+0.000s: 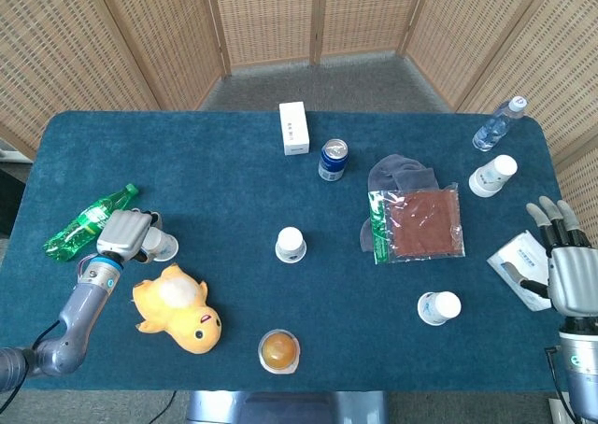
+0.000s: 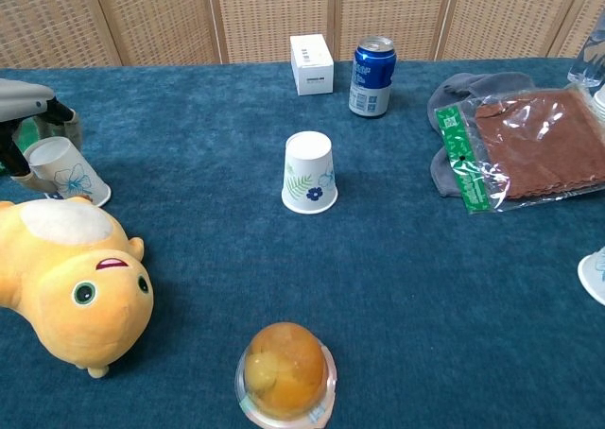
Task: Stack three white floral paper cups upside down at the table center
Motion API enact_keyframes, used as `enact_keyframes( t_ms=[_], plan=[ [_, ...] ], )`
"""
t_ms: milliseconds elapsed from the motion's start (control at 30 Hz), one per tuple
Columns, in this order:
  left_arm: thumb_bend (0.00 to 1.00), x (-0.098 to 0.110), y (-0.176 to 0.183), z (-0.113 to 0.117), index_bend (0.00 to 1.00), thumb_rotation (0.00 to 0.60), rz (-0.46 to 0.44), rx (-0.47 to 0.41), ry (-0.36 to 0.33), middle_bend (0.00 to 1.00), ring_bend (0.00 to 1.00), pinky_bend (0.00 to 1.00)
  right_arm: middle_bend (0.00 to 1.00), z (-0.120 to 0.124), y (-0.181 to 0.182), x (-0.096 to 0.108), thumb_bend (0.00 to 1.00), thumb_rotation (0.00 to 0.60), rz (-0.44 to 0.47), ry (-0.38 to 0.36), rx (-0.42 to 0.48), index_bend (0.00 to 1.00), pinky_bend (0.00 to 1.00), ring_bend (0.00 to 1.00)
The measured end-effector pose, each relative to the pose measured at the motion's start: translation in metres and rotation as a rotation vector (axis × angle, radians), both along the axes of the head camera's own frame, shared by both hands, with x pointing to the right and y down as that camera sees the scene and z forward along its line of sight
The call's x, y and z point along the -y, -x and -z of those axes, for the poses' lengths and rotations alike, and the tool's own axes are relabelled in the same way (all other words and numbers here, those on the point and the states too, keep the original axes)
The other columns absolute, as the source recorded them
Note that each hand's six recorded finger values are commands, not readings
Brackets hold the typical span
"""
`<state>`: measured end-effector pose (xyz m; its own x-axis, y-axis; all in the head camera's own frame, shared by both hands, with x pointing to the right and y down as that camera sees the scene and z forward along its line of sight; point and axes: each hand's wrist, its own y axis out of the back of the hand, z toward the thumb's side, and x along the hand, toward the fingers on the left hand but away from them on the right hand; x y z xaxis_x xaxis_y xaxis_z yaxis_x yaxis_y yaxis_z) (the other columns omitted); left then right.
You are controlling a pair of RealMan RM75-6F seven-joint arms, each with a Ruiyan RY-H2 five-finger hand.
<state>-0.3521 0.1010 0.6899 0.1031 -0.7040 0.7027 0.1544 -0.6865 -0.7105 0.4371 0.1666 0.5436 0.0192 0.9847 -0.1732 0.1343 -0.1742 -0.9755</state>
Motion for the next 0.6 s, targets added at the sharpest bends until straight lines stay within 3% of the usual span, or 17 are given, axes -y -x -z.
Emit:
enact_keyframes(
  t_ms=[333, 600],
  plan=[
    [0.27, 0.004, -0.001, 0.014, 0.45, 0.6, 0.039, -0.05, -0.009, 0.47, 0.41, 0.62, 0.08, -0.001, 0.001, -0.001, 0.23, 0.6, 0.0, 0.006, 0.002, 0.12, 0.3, 0.0],
    [0.26, 0.024, -0.014, 0.058, 0.44, 0.6, 0.063, -0.163, -0.033, 0.46, 0.4, 0.62, 0.08, -0.003, 0.003, -0.002, 0.23, 0.6, 0.005, 0.016, 0.001, 0.12, 0.3, 0.0]
  ],
)
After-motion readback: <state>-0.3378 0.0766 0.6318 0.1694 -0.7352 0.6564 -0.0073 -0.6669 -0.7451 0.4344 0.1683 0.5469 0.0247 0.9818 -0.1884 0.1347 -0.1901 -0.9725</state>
